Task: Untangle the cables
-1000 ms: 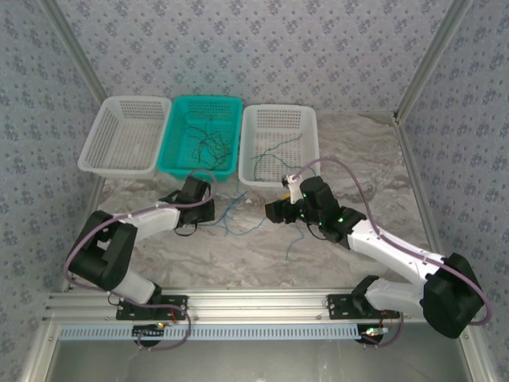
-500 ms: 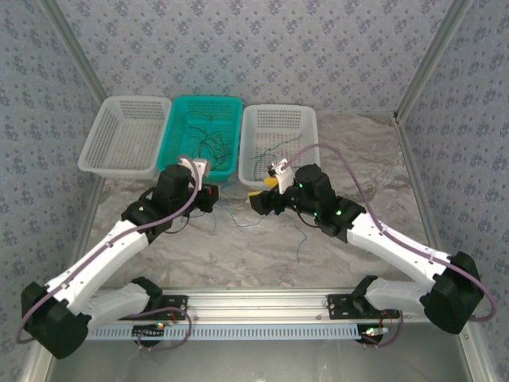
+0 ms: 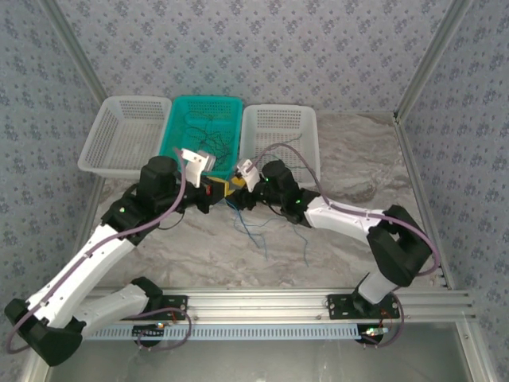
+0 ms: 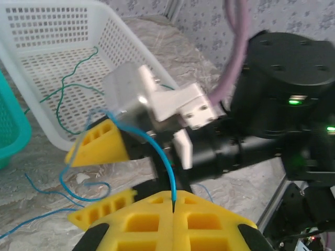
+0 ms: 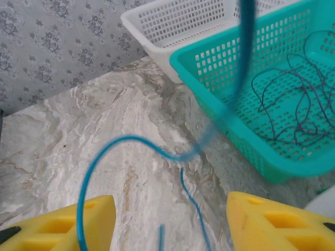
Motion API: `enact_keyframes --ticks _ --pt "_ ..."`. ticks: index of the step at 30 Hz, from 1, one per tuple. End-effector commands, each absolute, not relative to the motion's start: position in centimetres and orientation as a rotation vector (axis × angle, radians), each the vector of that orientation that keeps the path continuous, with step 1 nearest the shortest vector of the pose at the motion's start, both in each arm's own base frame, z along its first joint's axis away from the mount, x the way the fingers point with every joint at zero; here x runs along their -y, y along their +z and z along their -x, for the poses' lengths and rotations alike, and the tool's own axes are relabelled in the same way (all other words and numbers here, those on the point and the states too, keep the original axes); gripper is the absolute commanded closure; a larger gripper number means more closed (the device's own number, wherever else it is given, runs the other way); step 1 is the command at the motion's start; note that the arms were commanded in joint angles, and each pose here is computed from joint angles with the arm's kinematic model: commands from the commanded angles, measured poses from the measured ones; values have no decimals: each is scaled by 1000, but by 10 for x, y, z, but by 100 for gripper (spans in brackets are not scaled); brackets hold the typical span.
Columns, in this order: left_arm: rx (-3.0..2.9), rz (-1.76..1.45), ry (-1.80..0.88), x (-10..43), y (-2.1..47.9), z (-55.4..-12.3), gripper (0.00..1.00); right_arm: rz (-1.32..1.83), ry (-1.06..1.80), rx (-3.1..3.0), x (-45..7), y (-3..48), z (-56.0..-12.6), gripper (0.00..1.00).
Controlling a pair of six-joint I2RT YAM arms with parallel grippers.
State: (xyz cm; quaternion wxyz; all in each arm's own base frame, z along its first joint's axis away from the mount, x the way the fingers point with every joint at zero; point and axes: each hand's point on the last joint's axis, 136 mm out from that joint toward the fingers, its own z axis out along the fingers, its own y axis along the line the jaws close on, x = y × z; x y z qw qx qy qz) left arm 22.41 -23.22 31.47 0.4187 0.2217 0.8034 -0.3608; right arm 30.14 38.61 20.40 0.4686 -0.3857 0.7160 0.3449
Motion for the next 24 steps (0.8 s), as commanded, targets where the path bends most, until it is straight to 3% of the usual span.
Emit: enact_keyframes --ticks 1,4,6,11,20,24 --pt "-1918 -536 -870 216 352 -214 100 889 872 -1716 -396 227 -318 58" --pt "-1837 -412 -752 183 383 -214 100 829 882 -1773 -389 211 -318 75" --pt "-1811 -328 -646 158 395 -215 100 784 906 -1795 -381 207 -312 75" --pt "-1807 -126 -387 102 410 -228 100 786 935 -1886 -360 203 -288 48" --pt "-1637 -33 -406 84 511 -263 100 673 786 -1872 -305 236 -280 30" --pt "-1565 -22 -289 65 557 -287 100 645 760 -1885 -292 239 -279 29"
